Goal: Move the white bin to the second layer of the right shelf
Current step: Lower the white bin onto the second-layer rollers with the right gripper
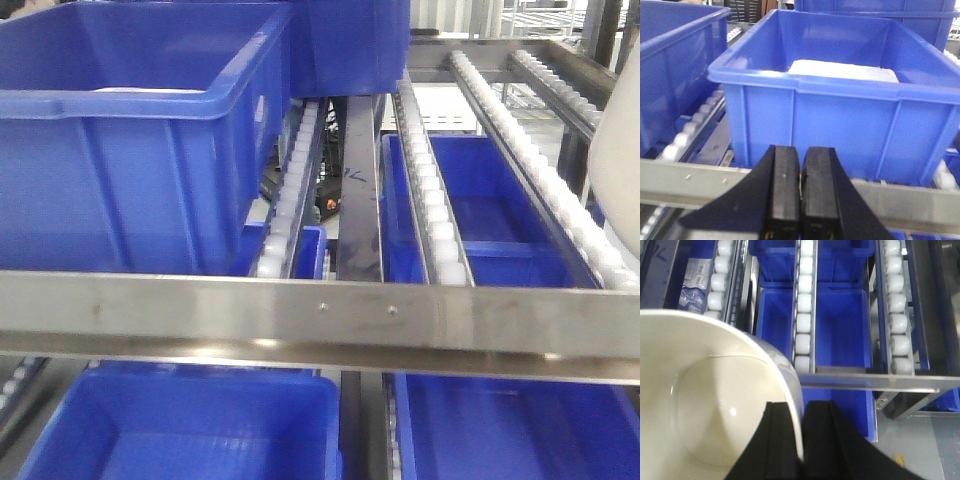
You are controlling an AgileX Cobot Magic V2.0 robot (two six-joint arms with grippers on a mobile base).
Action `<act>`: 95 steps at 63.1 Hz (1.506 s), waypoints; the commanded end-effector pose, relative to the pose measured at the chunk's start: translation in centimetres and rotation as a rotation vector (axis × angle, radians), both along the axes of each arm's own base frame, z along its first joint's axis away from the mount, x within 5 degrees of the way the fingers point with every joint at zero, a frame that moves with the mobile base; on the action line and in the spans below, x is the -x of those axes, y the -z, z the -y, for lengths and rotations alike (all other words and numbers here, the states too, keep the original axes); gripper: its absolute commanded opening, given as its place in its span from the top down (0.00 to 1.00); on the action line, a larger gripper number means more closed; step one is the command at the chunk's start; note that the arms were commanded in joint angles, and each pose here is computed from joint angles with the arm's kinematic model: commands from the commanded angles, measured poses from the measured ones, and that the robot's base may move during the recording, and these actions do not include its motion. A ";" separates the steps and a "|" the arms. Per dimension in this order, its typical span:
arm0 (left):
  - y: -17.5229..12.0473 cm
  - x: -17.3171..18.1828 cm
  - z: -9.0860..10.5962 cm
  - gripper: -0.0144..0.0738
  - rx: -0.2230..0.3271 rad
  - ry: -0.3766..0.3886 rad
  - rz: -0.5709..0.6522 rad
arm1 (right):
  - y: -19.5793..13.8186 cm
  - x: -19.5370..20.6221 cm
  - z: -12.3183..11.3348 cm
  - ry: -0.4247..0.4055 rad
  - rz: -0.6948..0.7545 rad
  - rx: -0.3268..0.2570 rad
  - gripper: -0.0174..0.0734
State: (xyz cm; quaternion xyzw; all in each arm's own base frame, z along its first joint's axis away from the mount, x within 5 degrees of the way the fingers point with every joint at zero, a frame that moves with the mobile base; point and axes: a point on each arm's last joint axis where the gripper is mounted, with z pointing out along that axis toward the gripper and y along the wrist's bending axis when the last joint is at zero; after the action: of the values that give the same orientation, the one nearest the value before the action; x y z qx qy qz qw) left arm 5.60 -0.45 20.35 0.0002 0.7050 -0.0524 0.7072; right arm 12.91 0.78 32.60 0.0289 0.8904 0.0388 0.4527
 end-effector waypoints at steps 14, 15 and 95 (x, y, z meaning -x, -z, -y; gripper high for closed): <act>0.1 0.0 -0.1 0.74 0.012 -0.005 0.074 | -1.9 -0.5 0.1 0.003 0.143 -0.003 0.75; 0.1 0.0 -0.1 0.74 0.012 -0.005 0.074 | -1.9 -0.5 0.1 0.003 0.143 -0.003 0.75; 0.1 0.0 -0.1 0.74 0.012 -0.005 0.074 | 7.6 -13.1 -1.3 0.019 -0.107 -0.069 0.57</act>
State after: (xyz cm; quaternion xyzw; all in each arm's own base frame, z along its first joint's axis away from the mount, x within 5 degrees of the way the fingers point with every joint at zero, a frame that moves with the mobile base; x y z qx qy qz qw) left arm 5.60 -0.45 20.35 0.0002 0.7050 -0.0524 0.7072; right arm 25.37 2.00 23.00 0.0542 0.9352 0.0545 0.3458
